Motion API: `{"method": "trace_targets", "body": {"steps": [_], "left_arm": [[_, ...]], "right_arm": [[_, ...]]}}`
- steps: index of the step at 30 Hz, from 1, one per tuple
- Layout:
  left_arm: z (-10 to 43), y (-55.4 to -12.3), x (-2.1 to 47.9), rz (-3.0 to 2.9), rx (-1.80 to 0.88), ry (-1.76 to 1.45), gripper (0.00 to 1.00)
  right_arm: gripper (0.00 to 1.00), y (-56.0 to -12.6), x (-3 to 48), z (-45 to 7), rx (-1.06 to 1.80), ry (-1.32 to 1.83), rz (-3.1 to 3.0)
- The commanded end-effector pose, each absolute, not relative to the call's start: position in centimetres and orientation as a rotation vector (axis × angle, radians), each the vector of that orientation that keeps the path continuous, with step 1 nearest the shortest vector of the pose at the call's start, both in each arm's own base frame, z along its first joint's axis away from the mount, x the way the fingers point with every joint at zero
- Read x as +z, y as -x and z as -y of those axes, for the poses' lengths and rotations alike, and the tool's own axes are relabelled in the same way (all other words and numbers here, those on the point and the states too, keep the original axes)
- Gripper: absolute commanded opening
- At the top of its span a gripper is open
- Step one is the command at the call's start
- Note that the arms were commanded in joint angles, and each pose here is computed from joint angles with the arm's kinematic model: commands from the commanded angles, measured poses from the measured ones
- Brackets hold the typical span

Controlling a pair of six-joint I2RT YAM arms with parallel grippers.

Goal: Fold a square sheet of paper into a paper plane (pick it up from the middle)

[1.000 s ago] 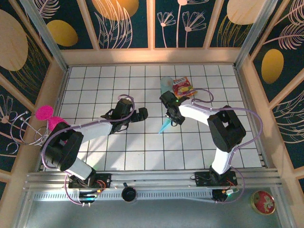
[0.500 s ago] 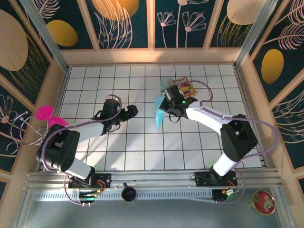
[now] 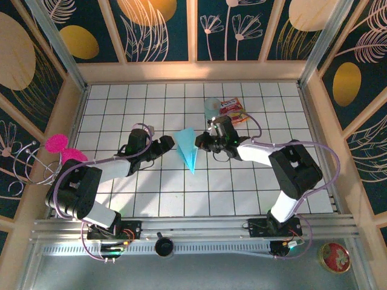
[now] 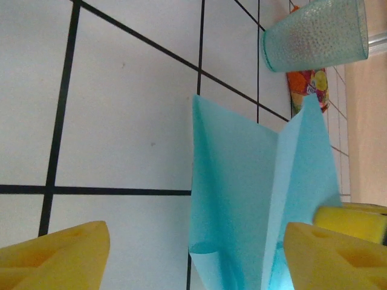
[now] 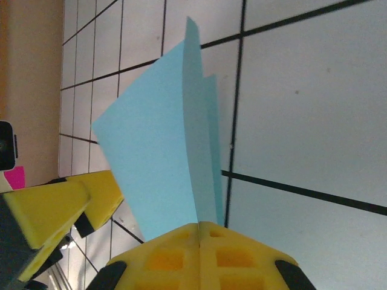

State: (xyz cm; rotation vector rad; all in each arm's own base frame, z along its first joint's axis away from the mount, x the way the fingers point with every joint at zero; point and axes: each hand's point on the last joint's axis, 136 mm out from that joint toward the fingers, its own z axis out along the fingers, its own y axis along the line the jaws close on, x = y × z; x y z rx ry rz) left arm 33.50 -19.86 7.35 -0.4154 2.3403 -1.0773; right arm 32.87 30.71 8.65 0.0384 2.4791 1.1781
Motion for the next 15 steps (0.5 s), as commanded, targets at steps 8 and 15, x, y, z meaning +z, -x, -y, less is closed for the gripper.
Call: {"method": "trace_targets", "body": {"steps": [8, 15], "left_arm": [[22.9, -32.4, 6.7, -2.394, -1.179, 0.392, 0.63], [26.1, -32.0, 5.8, -2.470, -1.214, 0.320, 0.56]], "right_arm": [[0.03, -32.6, 5.8, -27.7, 1.256, -0.112, -2.459], [0.03, -32.3, 5.1, -26.5, 1.260, -0.146, -2.459]]}}
